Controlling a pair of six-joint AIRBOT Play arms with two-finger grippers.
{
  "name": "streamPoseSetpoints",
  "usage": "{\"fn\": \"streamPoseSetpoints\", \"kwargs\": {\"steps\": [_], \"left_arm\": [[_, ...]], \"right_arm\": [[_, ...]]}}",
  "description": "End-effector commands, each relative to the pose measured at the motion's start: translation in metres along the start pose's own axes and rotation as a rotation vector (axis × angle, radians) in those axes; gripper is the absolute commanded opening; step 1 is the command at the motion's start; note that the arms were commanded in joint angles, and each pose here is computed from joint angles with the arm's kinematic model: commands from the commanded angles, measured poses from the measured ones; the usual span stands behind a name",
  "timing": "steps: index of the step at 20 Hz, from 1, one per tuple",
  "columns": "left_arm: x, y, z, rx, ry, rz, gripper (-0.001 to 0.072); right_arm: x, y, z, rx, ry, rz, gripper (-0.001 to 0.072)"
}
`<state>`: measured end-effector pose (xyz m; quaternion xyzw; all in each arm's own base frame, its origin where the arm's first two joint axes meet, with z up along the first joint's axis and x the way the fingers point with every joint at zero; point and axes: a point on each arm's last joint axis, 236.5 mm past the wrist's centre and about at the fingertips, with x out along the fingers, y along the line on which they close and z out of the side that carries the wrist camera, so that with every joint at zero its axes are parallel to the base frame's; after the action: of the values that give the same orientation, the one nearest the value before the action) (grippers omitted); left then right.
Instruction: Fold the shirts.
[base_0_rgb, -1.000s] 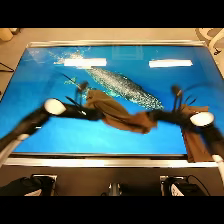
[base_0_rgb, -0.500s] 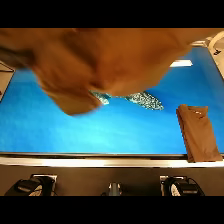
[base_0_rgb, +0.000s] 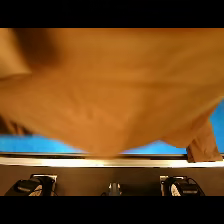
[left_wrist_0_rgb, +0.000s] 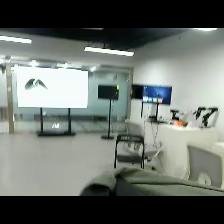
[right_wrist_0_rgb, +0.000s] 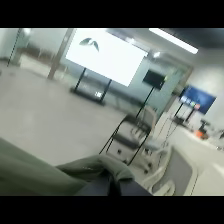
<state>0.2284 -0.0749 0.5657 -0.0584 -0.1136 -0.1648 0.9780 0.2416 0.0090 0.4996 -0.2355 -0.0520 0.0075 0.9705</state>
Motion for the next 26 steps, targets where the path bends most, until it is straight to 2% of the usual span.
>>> {"fn": "streamPoseSetpoints", "kwargs": {"steps": [1, 4, 7, 11, 13, 16, 20, 21, 22, 23, 24, 25, 26], "left_arm": [[0.030, 0.031, -0.096, 0.001, 0.310, 0.091, 0.0022], [0.058, 0.065, -0.214, 0.018, 0.602, 0.171, 0.0023], [0.077, 0.098, -0.340, -0.059, 0.836, 0.249, 0.0024], [0.095, 0.146, -0.456, -0.206, 1.007, 0.386, 0.0024], [0.098, 0.154, -0.501, -0.283, 1.078, 0.401, 0.0024], [0.097, 0.149, -0.555, -0.392, 1.175, 0.396, 0.0025], [0.080, 0.123, -0.605, -0.494, 1.331, 0.359, 0.0029], [0.073, 0.116, -0.611, -0.521, 1.376, 0.351, 0.0096], [0.059, 0.107, -0.613, -0.525, 1.447, 0.320, 0.0393], [0.038, 0.103, -0.610, -0.478, 1.546, 0.259, 0.0608], [0.013, 0.103, -0.605, -0.447, 1.648, 0.212, 0.0592], [-0.012, 0.107, -0.598, -0.436, 1.737, 0.193, 0.0590], [-0.031, 0.111, -0.589, -0.462, 1.778, 0.193, 0.0549]], "right_arm": [[0.025, 0.047, -0.102, -0.047, 0.406, 0.211, 0.0023], [0.058, 0.100, -0.208, -0.030, 0.771, 0.435, 0.0023], [0.134, 0.147, -0.295, 0.044, 0.873, 0.496, 0.0022], [0.242, 0.218, -0.337, 0.404, 0.724, 0.509, 0.0023], [0.267, 0.244, -0.360, 0.553, 0.714, 0.509, 0.0023], [0.275, 0.270, -0.397, 0.638, 0.774, 0.526, 0.0024], [0.252, 0.301, -0.423, 0.657, 0.902, 0.628, 0.0026], [0.251, 0.301, -0.424, 0.655, 0.905, 0.631, 0.0099], [0.248, 0.300, -0.422, 0.657, 0.910, 0.640, 0.0327], [0.241, 0.293, -0.419, 0.635, 0.916, 0.666, 0.0575], [0.233, 0.283, -0.416, 0.594, 0.914, 0.697, 0.0602], [0.221, 0.268, -0.417, 0.567, 0.940, 0.714, 0.0602], [0.204, 0.252, -0.421, 0.556, 0.989, 0.730, 0.0579]]}}
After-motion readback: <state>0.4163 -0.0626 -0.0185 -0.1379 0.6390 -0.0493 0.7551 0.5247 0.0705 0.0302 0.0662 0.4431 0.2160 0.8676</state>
